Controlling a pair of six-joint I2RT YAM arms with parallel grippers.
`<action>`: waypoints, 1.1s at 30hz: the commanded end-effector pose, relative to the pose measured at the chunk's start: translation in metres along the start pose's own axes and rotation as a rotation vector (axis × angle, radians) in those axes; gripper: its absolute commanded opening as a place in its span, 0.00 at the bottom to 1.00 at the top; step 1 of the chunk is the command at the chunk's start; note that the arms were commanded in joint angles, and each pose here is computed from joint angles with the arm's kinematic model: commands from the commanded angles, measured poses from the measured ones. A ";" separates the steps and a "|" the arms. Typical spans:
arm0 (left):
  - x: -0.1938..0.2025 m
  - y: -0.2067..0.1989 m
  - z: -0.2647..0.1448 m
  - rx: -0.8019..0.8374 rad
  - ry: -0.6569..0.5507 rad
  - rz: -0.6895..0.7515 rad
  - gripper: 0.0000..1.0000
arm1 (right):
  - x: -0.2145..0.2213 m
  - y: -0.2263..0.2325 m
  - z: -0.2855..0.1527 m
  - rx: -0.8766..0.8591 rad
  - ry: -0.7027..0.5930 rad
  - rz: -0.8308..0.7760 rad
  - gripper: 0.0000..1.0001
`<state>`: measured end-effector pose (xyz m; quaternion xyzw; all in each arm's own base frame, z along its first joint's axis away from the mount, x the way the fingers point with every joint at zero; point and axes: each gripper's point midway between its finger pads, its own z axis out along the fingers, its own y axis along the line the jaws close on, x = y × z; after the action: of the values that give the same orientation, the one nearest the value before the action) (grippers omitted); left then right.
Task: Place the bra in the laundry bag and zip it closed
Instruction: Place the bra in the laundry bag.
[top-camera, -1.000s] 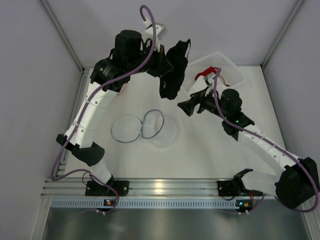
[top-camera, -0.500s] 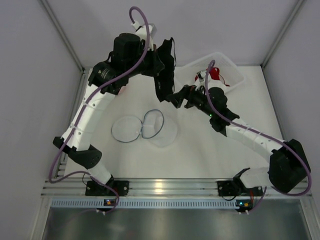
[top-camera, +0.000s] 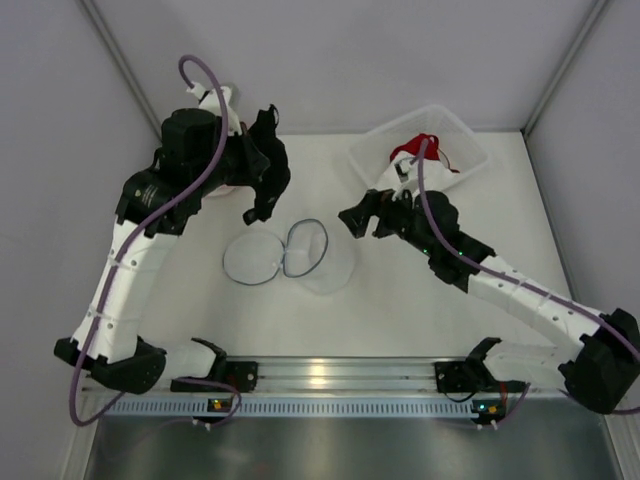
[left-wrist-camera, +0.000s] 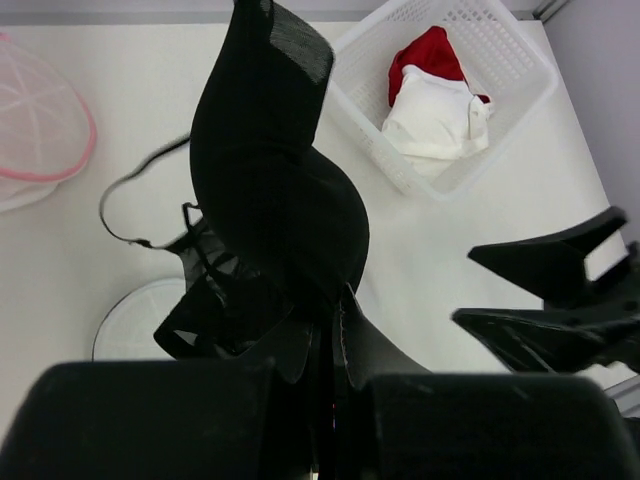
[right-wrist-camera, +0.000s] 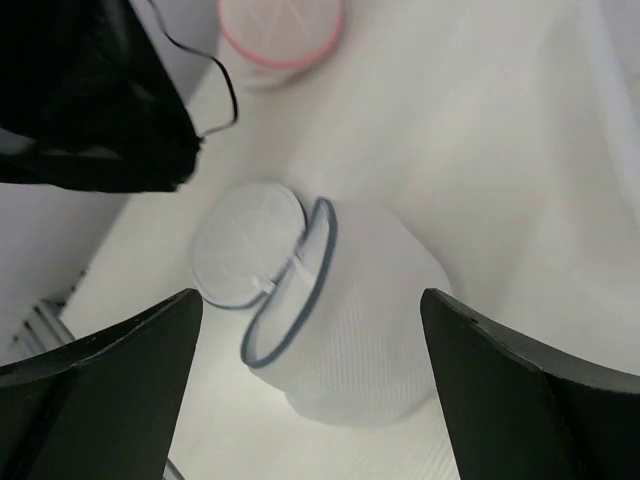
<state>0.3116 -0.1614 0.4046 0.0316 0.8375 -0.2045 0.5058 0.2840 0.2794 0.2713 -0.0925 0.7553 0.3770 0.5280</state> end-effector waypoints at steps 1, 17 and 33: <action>-0.004 0.005 -0.023 -0.014 -0.068 -0.035 0.00 | 0.038 -0.009 0.018 0.135 0.130 -0.035 0.91; 0.034 0.016 -0.036 -0.002 -0.066 -0.072 0.00 | 0.097 -0.024 0.070 0.346 0.311 -0.199 0.04; 0.069 -0.025 -0.001 0.286 -0.026 -0.111 0.00 | 0.076 -0.037 0.043 0.340 0.120 0.005 0.00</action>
<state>0.2711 -0.1848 0.3421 0.0359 0.8234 -0.3153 0.4705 0.2898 0.3005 0.1502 -0.0650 0.8656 0.2009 0.4540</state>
